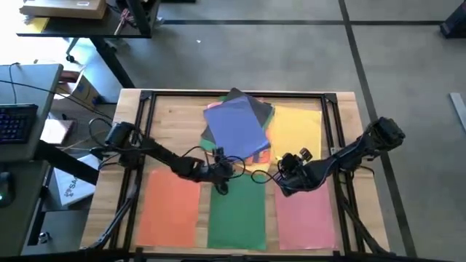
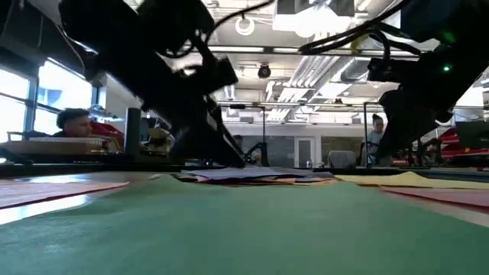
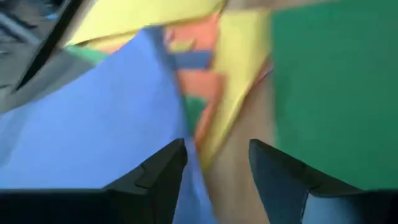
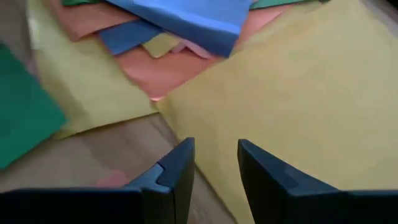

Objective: Organize paper
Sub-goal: Move the blue paper to the upper left of the table

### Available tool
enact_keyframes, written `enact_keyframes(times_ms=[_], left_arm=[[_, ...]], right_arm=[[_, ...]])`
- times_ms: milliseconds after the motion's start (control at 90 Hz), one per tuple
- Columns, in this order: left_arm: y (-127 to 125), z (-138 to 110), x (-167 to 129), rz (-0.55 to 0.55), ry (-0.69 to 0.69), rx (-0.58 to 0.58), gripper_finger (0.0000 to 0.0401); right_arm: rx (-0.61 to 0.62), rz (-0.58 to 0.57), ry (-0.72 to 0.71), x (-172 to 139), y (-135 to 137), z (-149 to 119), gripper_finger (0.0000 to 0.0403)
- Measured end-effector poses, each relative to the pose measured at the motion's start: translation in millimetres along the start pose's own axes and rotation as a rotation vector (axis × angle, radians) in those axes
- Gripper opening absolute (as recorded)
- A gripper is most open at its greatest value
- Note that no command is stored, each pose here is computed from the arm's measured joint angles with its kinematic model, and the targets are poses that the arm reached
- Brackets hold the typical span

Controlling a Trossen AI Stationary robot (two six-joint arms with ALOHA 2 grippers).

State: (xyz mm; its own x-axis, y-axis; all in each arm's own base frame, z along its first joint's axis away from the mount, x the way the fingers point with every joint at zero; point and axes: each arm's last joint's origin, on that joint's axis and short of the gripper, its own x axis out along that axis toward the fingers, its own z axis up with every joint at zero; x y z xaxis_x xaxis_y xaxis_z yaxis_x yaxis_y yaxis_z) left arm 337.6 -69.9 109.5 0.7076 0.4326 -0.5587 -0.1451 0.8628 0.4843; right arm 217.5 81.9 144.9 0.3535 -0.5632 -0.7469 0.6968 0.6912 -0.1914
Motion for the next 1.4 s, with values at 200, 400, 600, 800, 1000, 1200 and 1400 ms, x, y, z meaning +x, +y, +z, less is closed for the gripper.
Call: enact_keyframes(times_ms=[200,400,600,800,1000,1200,1400], left_arm=[[-6.2,-5.4,10.5,0.102,0.097,0.077,0.0168],[-4.7,-0.3,8.9,0.201,0.153,0.111,0.0157],[-0.4,10.3,9.9,0.206,0.189,0.143,0.0123],[1.4,13.0,14.0,0.038,0.209,0.113,0.009],[3.7,20.1,15.4,-0.071,0.194,0.039,0.0124],[18.5,9.4,24.1,-0.012,0.29,0.014,0.0156],[21.8,5.5,26.6,0.029,0.318,0.043,0.0153]], right_arm=[[0.001,-0.005,-0.012,0.2,-0.2,0.7,0.0108],[0.002,-0.003,-0.013,0.1,0.0,1.0,0.0108],[0.002,-0.003,-0.013,0.1,0.0,1.0,0.0108],[0.003,-0.002,-0.013,0.0,0.1,1.1,0.0108],[0.003,-0.002,-0.013,0.0,0.2,1.1,0.0108],[0.003,-0.002,-0.014,0.0,0.2,1.2,0.0108],[0.007,-0.003,-0.018,0.0,0.2,1.4,0.0108]])
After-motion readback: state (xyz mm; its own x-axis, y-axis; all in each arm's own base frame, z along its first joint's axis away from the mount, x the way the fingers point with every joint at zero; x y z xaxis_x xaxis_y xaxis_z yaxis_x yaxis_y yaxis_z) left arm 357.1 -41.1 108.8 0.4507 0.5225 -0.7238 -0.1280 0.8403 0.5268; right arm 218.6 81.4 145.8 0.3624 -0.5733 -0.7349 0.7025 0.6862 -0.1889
